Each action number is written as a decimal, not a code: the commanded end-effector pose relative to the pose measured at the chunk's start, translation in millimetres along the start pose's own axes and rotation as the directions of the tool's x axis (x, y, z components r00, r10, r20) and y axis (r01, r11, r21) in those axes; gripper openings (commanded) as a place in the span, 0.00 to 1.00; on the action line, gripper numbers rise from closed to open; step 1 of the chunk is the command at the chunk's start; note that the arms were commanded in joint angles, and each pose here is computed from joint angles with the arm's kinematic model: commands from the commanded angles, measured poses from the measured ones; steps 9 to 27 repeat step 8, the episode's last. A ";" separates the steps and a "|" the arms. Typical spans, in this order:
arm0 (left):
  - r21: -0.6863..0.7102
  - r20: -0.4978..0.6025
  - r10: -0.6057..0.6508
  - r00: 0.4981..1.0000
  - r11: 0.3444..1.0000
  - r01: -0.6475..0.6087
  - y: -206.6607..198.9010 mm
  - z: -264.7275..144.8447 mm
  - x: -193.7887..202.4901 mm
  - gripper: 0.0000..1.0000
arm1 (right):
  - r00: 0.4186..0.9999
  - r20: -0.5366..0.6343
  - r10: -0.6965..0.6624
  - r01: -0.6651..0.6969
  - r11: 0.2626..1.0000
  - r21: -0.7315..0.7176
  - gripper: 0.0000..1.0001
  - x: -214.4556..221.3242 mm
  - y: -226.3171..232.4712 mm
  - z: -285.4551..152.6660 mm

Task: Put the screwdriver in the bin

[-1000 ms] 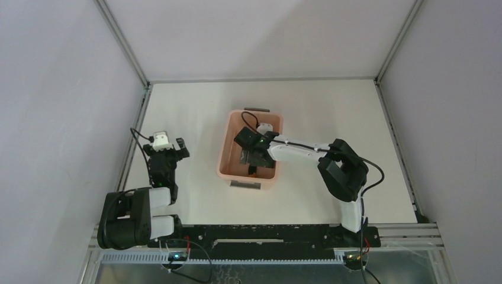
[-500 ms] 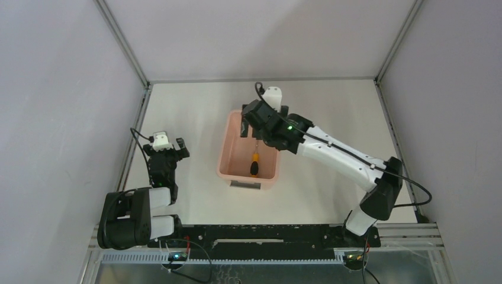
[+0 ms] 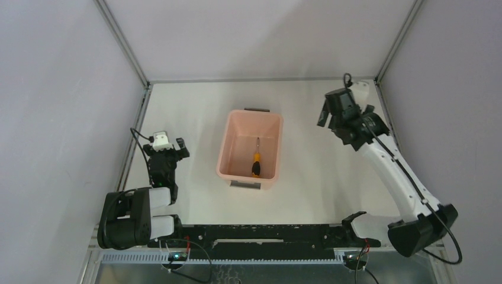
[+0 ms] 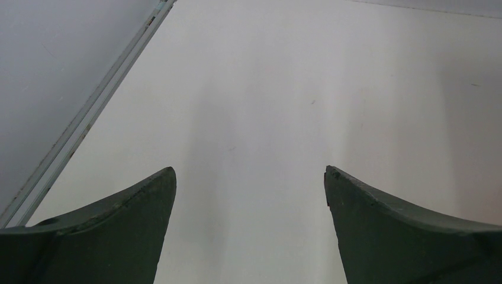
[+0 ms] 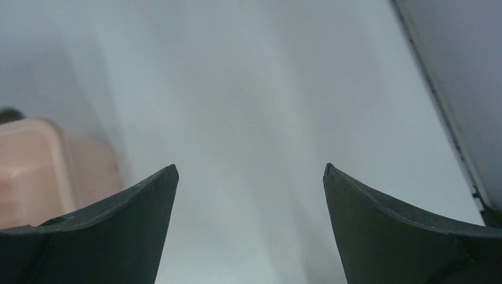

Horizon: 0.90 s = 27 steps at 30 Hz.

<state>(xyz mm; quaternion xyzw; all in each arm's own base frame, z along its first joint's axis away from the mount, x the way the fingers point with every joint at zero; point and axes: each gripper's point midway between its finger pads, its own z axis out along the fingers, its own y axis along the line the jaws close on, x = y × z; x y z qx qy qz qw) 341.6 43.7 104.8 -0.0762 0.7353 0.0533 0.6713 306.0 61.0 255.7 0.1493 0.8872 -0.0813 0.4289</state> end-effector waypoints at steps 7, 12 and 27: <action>-0.004 0.093 0.007 0.996 1.000 -0.007 -1.1 9.8 -32.6 1.00 | 0.998 0.068 0.009 -0.009 1.000 0.011 1.00 -12.4 -49.0 -16.3; -0.004 0.094 0.008 0.996 1.000 -0.007 -1.1 10.0 -33.0 1.00 | 0.997 0.075 0.005 -0.005 1.000 -0.002 1.00 -12.7 -48.1 -17.4; -0.004 0.094 0.008 0.996 1.000 -0.007 -1.1 10.0 -33.0 1.00 | 0.997 0.075 0.005 -0.005 1.000 -0.002 1.00 -12.7 -48.1 -17.4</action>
